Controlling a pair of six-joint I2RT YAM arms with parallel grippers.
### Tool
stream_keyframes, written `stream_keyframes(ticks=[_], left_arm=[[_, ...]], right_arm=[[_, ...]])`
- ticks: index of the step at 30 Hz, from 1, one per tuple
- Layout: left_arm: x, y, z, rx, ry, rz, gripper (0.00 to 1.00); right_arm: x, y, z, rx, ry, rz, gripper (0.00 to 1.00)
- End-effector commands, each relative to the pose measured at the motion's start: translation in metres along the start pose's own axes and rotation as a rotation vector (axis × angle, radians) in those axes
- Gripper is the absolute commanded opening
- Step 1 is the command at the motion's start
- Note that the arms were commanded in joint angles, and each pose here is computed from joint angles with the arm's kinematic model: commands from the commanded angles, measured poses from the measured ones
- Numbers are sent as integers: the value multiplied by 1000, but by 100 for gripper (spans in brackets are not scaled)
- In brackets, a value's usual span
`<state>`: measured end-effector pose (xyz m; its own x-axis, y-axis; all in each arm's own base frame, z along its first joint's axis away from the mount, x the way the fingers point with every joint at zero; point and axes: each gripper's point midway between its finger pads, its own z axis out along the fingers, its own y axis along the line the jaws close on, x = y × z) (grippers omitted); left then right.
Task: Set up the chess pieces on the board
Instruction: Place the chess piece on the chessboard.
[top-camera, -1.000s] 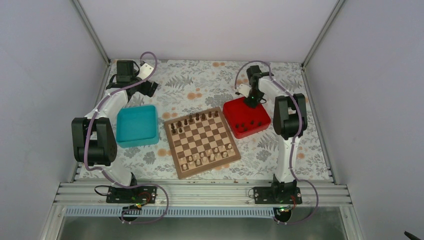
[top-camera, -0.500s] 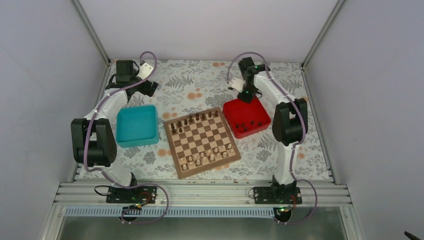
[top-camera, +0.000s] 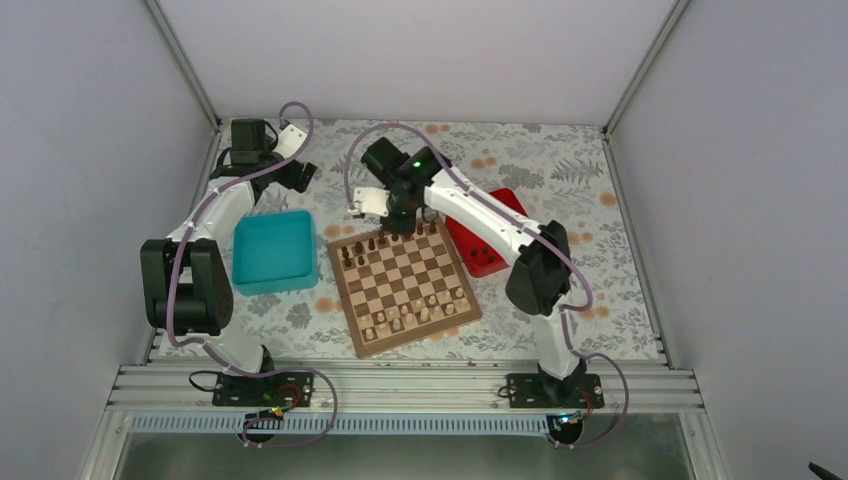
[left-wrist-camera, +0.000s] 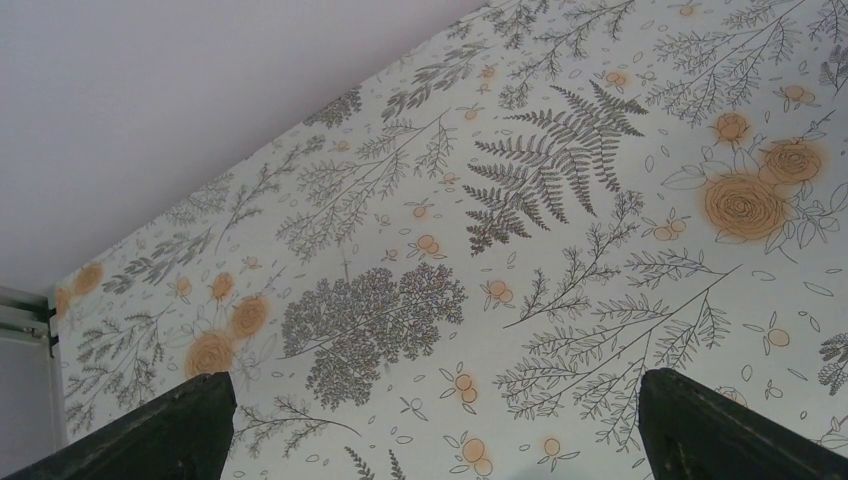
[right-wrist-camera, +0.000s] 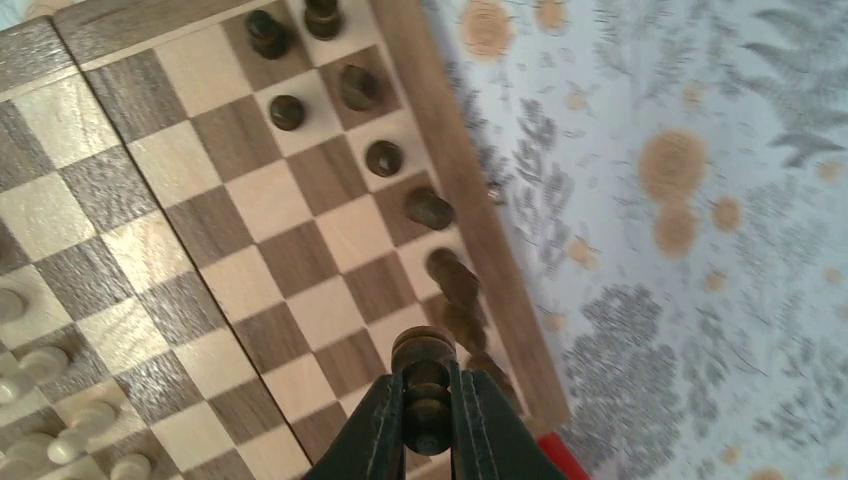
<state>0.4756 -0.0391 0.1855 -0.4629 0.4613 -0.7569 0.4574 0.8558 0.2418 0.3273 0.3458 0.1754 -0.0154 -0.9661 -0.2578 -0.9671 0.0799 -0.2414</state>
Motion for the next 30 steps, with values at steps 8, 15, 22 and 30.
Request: stream_keyframes(ticks=[8, 15, 22, 30], left_arm=[[-11, -1, -11, 2, -30, 6, 100], [-10, -2, -10, 2, -29, 7, 100], [-9, -2, -10, 2, -28, 9, 100], [-9, -3, -10, 2, -31, 11, 100]], right_arm=[[-18, 51, 66, -177, 45, -74, 9], [-24, 64, 88, -224, 50, -108, 10], [-25, 69, 105, -236, 60, -118, 10], [-22, 61, 122, -196, 95, -117, 10]])
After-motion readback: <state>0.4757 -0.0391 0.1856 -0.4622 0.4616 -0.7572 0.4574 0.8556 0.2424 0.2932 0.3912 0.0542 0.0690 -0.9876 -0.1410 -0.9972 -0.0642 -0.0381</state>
